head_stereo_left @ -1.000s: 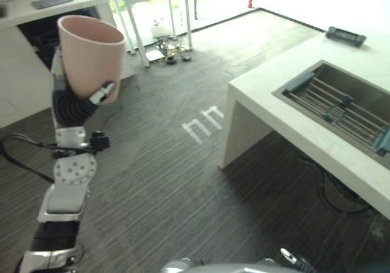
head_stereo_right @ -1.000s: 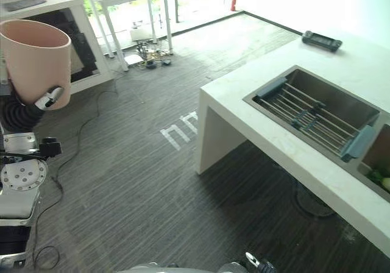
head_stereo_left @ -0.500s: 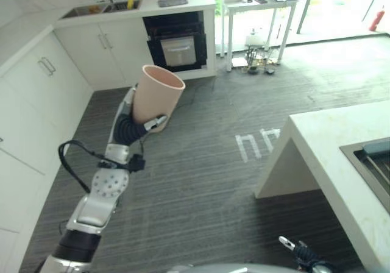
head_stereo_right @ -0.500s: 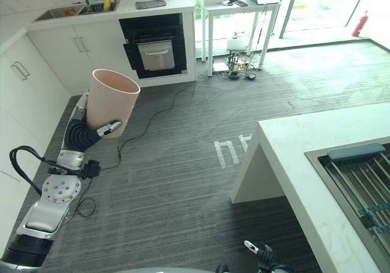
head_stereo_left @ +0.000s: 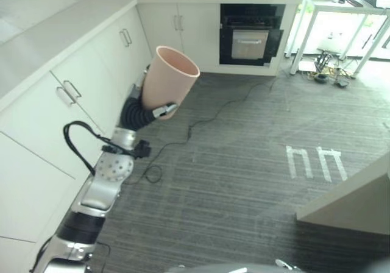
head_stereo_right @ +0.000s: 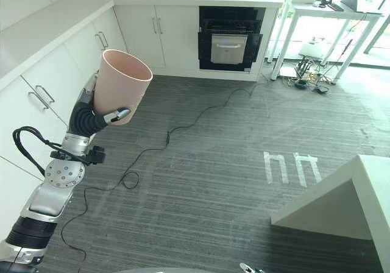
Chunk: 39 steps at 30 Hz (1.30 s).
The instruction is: Place the dishes in the dishwasher.
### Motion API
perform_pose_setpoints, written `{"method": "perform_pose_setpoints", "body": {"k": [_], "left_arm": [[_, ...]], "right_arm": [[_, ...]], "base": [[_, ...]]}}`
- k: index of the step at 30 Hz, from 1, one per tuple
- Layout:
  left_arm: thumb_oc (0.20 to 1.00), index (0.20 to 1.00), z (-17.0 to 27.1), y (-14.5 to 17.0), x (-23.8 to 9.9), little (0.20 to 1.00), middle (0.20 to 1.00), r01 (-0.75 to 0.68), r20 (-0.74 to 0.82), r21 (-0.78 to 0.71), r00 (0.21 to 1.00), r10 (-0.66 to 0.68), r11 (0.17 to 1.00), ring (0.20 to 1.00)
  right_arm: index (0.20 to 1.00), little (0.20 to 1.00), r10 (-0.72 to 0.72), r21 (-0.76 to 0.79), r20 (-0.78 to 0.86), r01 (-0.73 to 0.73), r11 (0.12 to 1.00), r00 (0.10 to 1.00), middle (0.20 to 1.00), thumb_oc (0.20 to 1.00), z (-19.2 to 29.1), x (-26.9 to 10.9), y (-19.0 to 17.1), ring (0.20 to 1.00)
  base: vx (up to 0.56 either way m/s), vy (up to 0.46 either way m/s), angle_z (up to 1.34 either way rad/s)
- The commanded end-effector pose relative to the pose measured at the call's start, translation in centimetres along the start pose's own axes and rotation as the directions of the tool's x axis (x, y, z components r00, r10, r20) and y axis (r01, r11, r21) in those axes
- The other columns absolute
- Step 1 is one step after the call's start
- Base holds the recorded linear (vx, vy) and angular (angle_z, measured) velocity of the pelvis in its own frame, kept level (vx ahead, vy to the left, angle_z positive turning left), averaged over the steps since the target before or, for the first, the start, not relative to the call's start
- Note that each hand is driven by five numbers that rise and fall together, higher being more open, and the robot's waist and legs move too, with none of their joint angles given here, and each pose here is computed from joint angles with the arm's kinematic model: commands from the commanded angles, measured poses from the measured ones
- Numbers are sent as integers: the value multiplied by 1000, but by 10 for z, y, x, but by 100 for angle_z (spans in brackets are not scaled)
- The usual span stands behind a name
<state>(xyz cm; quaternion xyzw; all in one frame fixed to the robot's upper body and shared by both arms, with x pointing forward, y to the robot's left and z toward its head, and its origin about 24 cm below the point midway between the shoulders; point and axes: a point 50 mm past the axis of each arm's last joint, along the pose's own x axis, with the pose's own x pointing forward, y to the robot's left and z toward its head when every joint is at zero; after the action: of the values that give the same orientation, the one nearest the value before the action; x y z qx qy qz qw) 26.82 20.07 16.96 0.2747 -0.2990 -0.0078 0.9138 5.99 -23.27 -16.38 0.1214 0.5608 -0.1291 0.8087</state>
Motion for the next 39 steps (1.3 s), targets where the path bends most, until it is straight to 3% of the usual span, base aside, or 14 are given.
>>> {"method": "perform_pose_setpoints", "body": {"k": [1, 5, 11, 15, 22, 27, 28, 31, 39], "left_arm": [[200, 200, 21, 13, 7, 200, 200, -56, 114, 9, 992, 55, 998, 200], [200, 200, 21, 18, 8, 200, 200, -19, 145, 30, 989, 14, 999, 200], [200, 200, 21, 13, 19, 200, 200, -22, 162, 12, 987, 20, 1000, 200], [200, 200, 24, 11, 17, 200, 200, 1, 156, 20, 988, -4, 1000, 200], [200, 200, 24, 10, 15, 200, 200, -5, 145, 15, 989, 3, 1000, 200], [200, 200, 26, 7, 13, 200, 200, 9, 158, -21, 987, -6, 1000, 200], [200, 200, 14, -5, 20, 200, 200, -51, 121, -84, 991, 61, 995, 200], [200, 200, 17, -8, 22, 200, 200, -31, 120, -83, 992, 40, 996, 200], [200, 200, 16, -5, 21, 200, 200, -54, 85, -79, 995, 61, 995, 200]], "right_arm": [[1000, 1000, 2, 32, 40, -3, 999, 999, 1000, 1000, 12, 2, 3, 1000], [1000, 1000, 29, 33, 117, -33, 999, 993, 1000, 1000, 22, 3, 16, 1000], [1000, 1000, 74, -48, 106, -70, 996, 992, 1000, 1000, 26, 5, 25, 1000], [1000, 1000, 27, 31, 74, -30, 999, 997, 1000, 1000, 24, 5, 17, 1000], [1000, 1000, 16, 35, 41, -18, 999, 999, 1000, 1000, 10, 2, 8, 1000], [1000, 1000, 22, 35, 74, -24, 999, 997, 1000, 1000, 13, 2, 9, 1000], [1000, 1000, 34, 113, 47, -39, 993, 998, 1000, 1000, 9, 1, -2, 1000], [1000, 1000, 58, 121, 113, -72, 990, 992, 1000, 1000, 24, 2, 9, 1000], [1000, 1000, 106, -130, 154, -86, 988, 982, 1000, 1000, 52, 3, 21, 1000]], "base": [[-12, 194, 0], [16, 248, 21], [32, -127, 28], [104, -81, -13], [39, -6, -19], [2, 29, 9], [18, 47, 5], [48, -25, -1], [70, -169, 1]]}}
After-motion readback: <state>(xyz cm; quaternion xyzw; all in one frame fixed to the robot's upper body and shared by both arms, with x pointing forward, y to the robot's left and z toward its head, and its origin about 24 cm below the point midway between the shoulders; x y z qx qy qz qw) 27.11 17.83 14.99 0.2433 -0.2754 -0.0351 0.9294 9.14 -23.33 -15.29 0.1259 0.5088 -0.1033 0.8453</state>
